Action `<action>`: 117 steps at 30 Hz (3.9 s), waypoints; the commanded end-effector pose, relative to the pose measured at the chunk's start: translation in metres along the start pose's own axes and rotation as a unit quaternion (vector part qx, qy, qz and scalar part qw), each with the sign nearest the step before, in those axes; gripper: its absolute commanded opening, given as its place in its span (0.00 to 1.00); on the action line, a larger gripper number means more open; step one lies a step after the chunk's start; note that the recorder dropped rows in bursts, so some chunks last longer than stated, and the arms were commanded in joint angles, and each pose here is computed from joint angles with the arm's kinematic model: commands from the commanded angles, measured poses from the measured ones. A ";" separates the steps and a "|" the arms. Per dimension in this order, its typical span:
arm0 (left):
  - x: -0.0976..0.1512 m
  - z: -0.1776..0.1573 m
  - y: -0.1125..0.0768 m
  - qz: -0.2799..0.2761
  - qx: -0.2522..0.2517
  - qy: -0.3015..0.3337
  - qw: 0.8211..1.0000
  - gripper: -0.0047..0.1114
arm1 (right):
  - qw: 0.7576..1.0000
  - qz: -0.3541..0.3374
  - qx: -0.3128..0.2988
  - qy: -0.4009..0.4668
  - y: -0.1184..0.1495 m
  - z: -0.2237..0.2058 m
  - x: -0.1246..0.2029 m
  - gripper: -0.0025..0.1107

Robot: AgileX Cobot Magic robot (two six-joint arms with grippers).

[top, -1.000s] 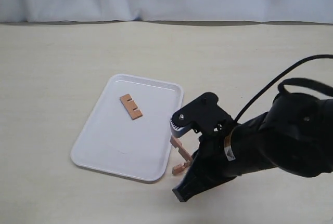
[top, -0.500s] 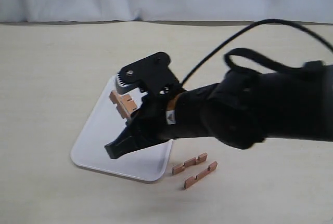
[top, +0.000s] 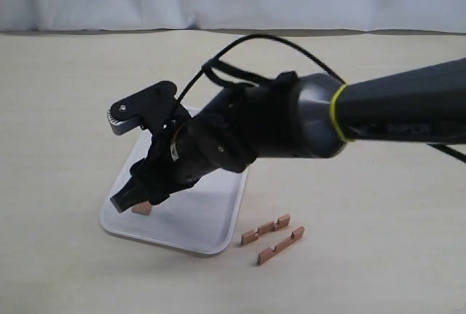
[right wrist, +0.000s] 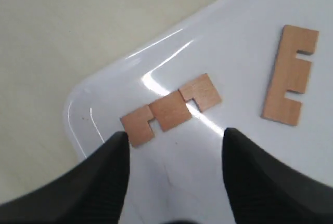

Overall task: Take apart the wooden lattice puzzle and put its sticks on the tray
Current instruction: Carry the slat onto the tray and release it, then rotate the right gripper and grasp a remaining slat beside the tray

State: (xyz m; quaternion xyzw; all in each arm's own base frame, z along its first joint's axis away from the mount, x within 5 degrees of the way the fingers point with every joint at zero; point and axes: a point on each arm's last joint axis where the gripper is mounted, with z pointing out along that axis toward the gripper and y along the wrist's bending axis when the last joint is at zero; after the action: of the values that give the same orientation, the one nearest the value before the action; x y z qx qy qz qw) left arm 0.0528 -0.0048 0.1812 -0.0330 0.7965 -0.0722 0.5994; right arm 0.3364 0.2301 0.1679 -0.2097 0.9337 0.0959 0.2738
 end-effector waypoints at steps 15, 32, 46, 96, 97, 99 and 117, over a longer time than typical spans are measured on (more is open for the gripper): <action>0.000 0.000 0.000 -0.005 0.001 -0.004 1.000 0.04 | 0.886 -0.407 0.045 0.218 -0.052 -0.102 0.127 0.48; 0.000 0.000 0.000 -0.004 0.001 -0.004 1.000 0.04 | 0.855 -0.505 0.023 0.112 -0.044 -0.087 0.129 0.48; 0.000 0.000 0.000 -0.004 0.001 -0.004 1.000 0.04 | 0.851 -0.502 -0.002 0.153 -0.044 -0.058 0.142 0.48; 0.000 0.000 0.000 -0.004 0.001 -0.004 1.000 0.04 | 0.852 -0.503 -0.009 0.144 -0.043 -0.043 0.144 0.48; 0.000 0.000 0.000 -0.004 0.001 -0.004 1.000 0.04 | 0.851 -0.503 -0.011 0.149 -0.043 -0.041 0.145 0.48; 0.000 0.000 0.000 -0.004 0.001 -0.004 1.000 0.04 | 0.849 -0.505 -0.013 0.155 -0.043 -0.038 0.147 0.48; 0.000 0.000 0.000 -0.005 0.001 -0.004 1.000 0.04 | 0.851 -0.508 0.023 0.132 -0.045 -0.070 0.124 0.06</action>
State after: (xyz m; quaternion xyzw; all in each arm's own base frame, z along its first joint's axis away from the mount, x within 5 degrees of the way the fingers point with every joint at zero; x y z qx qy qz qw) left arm 0.0528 -0.0048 0.1812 -0.0330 0.7965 -0.0722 0.5994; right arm 0.2265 0.1285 0.1311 -0.6786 0.7154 -0.0977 0.1350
